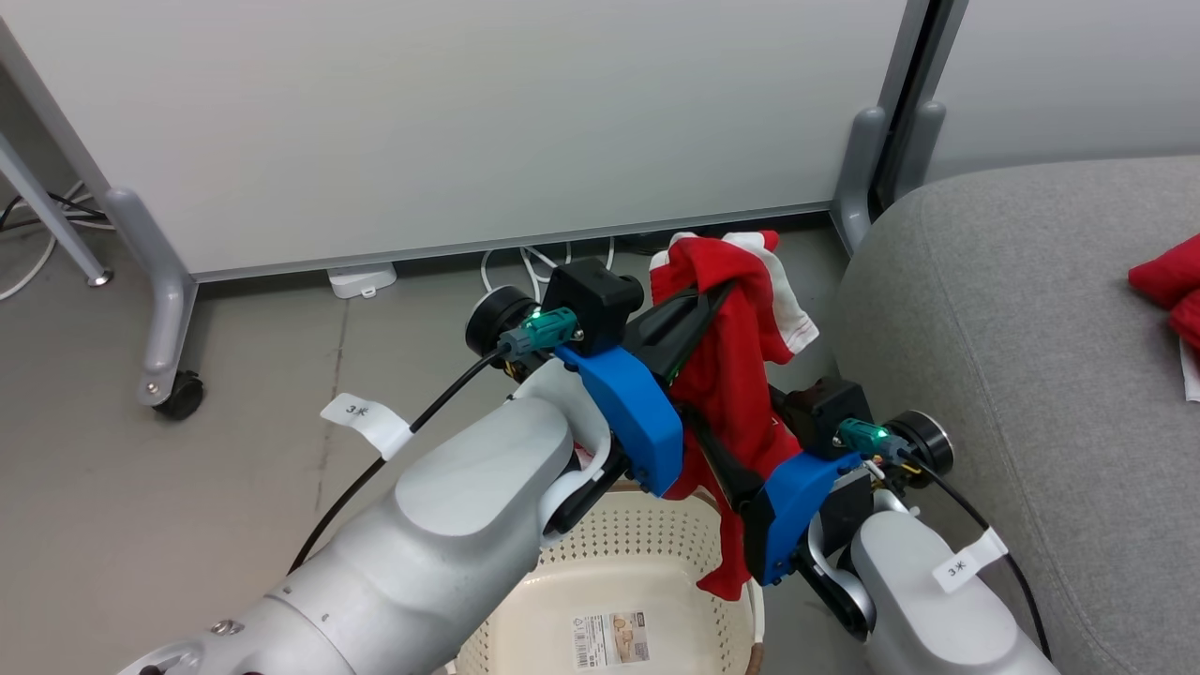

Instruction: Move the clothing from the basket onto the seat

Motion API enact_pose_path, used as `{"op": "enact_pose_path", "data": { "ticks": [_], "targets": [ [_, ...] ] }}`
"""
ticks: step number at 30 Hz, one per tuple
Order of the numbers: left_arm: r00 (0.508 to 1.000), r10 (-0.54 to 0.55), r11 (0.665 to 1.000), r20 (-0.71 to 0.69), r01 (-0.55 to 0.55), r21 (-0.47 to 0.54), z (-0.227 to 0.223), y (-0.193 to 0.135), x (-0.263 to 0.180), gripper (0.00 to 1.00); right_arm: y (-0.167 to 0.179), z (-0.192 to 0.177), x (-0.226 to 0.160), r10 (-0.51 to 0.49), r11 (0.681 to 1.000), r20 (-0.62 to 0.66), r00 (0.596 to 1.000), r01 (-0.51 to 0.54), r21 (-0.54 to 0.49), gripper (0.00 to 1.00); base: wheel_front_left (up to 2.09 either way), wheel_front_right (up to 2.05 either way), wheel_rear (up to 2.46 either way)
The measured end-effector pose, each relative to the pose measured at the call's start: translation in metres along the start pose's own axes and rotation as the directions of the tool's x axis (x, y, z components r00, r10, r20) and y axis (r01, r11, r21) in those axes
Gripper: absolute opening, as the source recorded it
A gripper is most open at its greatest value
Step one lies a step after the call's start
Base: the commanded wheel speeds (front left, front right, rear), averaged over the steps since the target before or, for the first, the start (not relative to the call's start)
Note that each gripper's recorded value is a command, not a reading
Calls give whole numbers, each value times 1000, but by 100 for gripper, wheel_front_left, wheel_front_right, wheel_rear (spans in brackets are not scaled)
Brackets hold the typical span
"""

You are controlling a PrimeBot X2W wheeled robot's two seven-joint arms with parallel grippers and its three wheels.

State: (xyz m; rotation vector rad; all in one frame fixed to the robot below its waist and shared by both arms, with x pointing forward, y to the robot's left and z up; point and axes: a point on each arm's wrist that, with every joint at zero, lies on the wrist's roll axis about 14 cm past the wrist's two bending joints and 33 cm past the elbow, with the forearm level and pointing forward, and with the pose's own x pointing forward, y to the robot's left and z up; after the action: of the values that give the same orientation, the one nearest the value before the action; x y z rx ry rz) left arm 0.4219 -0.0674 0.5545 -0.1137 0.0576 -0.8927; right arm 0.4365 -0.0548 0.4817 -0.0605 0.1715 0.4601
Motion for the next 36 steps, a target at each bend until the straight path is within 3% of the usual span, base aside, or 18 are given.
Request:
{"op": "enact_pose_path", "data": {
  "ticks": [2,3,4,5,21,24,25,26,36],
  "targets": [
    [1000,-1,1000,1,1,1,1,0,0,0,1,-1,2,8,1000,-11,1000,-8,-7,100,0,0,0],
    [1000,-1,1000,1,1,-1,1,-1,0,0,2,-2,3,11,1000,-16,1000,-11,-9,53,0,0,0],
    [1000,-1,1000,2,1,-2,1,-1,0,0,2,-2,4,12,1000,-16,1000,-13,-10,53,0,0,0],
    [1000,-2,1000,2,2,0,2,-1,0,0,2,-1,4,15,1000,-13,1000,-16,-11,2,0,0,0],
    [1000,-6,1000,8,6,8,7,-6,-1,0,2,-5,-1,17,1000,-24,1000,-17,-1,0,0,0,0],
    [1000,-4,1000,8,4,10,7,-5,-1,47,1,-7,-2,14,1000,-25,1000,-14,4,0,0,0,0],
    [1000,-4,1000,8,4,12,6,-5,-1,80,1,-7,-2,13,1000,-26,1000,-13,5,0,0,0,0],
    [1000,-5,1000,8,5,14,6,-5,-1,100,1,-7,-2,12,1000,-27,1000,-12,5,0,0,0,0],
    [1000,6,1000,0,-6,18,4,-4,-3,100,1,-9,-4,10,1000,-30,999,-10,9,0,0,0,0]
  ]
}}
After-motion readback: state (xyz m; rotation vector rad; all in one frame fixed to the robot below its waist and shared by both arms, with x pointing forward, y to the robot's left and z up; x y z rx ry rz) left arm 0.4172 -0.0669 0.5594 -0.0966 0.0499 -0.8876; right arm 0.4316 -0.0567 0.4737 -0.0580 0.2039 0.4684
